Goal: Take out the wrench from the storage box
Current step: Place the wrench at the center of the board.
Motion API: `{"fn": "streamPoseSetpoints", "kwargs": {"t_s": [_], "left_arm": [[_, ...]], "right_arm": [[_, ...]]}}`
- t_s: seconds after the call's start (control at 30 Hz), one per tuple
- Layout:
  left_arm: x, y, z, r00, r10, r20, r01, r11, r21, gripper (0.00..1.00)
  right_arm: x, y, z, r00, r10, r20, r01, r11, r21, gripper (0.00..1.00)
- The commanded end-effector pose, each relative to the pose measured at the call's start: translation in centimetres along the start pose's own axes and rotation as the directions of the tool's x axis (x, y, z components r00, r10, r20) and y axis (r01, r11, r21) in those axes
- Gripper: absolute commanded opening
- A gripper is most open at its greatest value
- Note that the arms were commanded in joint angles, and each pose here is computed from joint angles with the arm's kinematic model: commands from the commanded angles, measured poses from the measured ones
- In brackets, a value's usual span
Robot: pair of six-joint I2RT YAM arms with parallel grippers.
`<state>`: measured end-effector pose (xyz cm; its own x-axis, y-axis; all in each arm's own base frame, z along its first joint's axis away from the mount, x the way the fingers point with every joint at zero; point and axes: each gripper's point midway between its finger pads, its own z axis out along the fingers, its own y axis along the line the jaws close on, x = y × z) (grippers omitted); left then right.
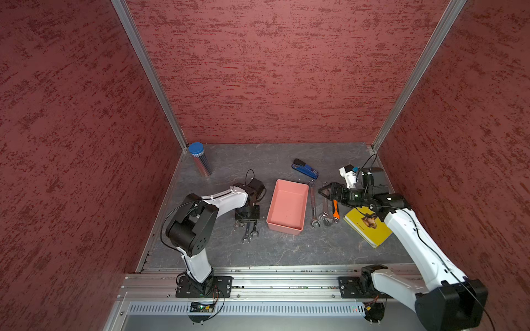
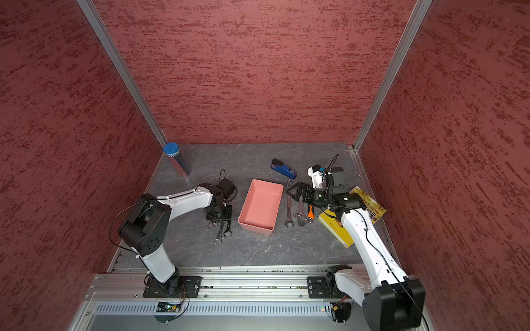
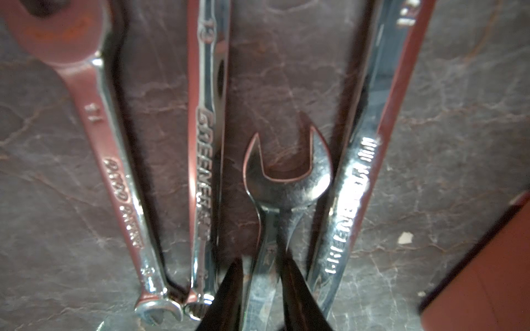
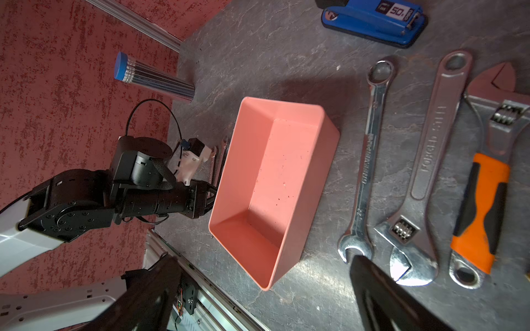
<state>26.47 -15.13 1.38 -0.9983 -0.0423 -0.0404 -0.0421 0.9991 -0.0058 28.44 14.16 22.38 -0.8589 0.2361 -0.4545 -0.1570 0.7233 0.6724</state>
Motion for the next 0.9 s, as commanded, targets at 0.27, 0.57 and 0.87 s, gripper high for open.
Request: {"fn": "streamPoseSetpoints", "kwargs": {"t_s": [0.27,0.57,0.87], "left_arm": [[1.9,-0.3,2.4,0.997,0.011,-0.081,-0.014,0.999,-0.038,0.03],[0.2,-1.5,-2.2,0.999,0.032,-0.003,-0.032,0.999,-0.029,0.01],[-0.5,-0.6,-6.6,0.998,0.038,0.054,-0.035,0.998,-0.052,0.0]], "right_arm": [[0.0,-0.4,0.2,1.0,0.009,0.006,-0.009,1.0,-0.002,0.98],[-0.2,-0.3,0.1,1.0,0.008,0.014,-0.008,1.0,0.001,0.98],[-0.2,-0.4,0.1,1.0,0.008,0.016,-0.009,1.0,0.003,0.99]]}}
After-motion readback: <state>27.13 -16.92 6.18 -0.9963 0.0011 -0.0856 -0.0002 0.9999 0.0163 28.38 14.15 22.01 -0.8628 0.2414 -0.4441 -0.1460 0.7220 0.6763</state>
